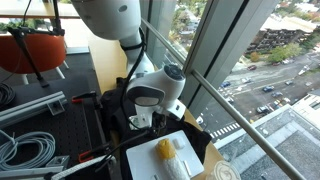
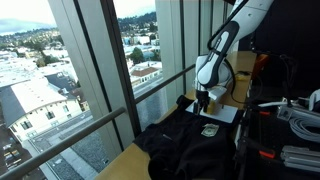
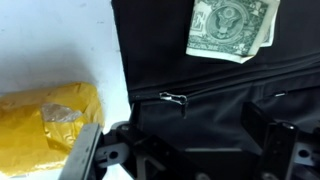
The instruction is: Close the zip of the jersey
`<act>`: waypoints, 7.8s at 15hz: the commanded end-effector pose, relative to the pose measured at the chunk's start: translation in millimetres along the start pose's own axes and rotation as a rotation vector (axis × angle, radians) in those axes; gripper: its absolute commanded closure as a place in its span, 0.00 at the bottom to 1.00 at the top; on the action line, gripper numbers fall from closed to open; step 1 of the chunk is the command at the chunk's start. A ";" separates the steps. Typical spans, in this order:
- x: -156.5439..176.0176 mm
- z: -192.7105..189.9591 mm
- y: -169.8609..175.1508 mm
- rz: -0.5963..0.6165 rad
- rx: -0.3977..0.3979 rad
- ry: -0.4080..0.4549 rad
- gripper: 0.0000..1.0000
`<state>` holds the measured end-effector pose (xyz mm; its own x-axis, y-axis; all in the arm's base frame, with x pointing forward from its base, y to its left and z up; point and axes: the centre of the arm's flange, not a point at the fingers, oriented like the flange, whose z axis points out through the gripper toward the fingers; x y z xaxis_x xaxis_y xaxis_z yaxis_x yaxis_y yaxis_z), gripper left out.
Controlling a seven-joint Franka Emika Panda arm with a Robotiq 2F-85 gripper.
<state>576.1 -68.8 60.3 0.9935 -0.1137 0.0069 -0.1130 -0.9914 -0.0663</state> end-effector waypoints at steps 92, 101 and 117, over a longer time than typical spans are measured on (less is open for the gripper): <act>-45.1 8.8 -190.3 -0.393 0.027 0.025 0.98; -45.4 14.0 -226.6 -0.427 0.043 0.029 0.98; -51.3 18.7 -295.9 -0.516 0.088 0.041 0.98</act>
<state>554.5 205.9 57.0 0.9245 0.3720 0.0838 0.3797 -0.9181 -0.1136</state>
